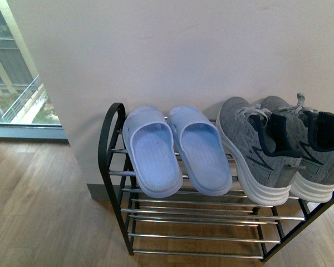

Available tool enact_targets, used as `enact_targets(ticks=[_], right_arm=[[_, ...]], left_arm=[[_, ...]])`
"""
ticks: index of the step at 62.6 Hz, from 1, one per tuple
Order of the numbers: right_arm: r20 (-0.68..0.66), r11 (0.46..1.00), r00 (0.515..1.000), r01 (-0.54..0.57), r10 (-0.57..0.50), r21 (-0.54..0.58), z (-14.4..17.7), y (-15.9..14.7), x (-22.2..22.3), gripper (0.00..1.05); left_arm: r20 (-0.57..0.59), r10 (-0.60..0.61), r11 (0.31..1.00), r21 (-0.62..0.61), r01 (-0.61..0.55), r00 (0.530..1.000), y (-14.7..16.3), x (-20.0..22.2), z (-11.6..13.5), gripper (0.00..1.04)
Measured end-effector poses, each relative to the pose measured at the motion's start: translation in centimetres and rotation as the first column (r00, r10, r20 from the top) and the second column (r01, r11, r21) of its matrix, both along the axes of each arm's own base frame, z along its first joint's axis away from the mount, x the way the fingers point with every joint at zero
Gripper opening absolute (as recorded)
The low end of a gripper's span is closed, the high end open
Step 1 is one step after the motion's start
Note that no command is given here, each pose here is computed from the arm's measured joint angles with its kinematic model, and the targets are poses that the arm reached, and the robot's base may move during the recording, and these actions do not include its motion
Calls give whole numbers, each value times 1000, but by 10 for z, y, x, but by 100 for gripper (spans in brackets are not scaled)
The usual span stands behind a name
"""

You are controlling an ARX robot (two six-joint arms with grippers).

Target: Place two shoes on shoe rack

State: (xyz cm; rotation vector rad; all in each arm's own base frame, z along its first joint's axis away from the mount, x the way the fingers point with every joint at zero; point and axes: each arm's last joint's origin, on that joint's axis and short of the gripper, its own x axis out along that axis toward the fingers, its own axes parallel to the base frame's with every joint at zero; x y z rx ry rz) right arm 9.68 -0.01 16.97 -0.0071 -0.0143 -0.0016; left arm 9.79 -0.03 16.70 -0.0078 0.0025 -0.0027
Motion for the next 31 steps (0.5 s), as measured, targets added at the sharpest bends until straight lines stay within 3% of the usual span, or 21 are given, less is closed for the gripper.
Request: enact_targets(ticks=[11,31], right_arm=[[0,1000,1000,0,0,0,0,0,0,95],[0,1000,1000,0,0,0,0,0,0,95]], left_arm=[[0,0,1000,2,0,1000,0,0,0,97],[0,0,1000,3,0,1000,0,0,0,95]])
